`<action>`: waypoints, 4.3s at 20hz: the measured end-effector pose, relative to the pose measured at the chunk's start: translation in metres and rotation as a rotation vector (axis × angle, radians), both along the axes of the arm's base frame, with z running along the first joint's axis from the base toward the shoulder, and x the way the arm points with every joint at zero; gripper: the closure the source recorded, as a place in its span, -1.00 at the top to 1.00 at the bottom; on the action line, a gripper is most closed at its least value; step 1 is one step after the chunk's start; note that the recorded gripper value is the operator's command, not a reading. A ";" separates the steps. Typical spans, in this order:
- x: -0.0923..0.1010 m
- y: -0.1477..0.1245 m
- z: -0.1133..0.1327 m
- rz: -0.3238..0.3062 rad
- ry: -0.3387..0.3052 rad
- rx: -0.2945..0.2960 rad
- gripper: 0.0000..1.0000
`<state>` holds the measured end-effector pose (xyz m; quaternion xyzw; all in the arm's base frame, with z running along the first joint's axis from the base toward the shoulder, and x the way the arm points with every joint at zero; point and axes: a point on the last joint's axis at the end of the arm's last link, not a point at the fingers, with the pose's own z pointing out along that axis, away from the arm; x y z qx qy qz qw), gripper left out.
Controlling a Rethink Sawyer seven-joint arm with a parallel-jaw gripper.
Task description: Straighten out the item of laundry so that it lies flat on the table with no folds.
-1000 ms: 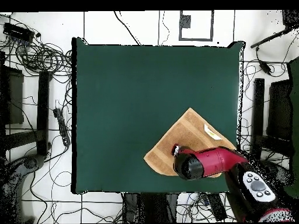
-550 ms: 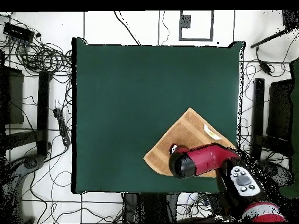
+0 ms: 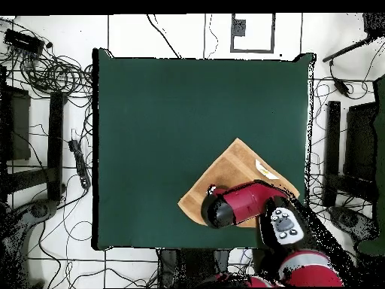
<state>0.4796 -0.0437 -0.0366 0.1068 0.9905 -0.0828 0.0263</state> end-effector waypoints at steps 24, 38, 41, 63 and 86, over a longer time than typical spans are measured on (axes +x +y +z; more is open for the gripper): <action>0.013 0.062 -0.004 -0.172 -0.096 0.113 1.00; 0.035 0.008 0.002 -0.228 -0.067 0.285 1.00; 0.045 -0.006 0.007 -0.182 -0.052 0.285 1.00; 0.138 -0.026 0.100 0.150 -0.225 0.111 1.00; 0.018 -0.005 0.001 -0.413 -0.034 0.342 1.00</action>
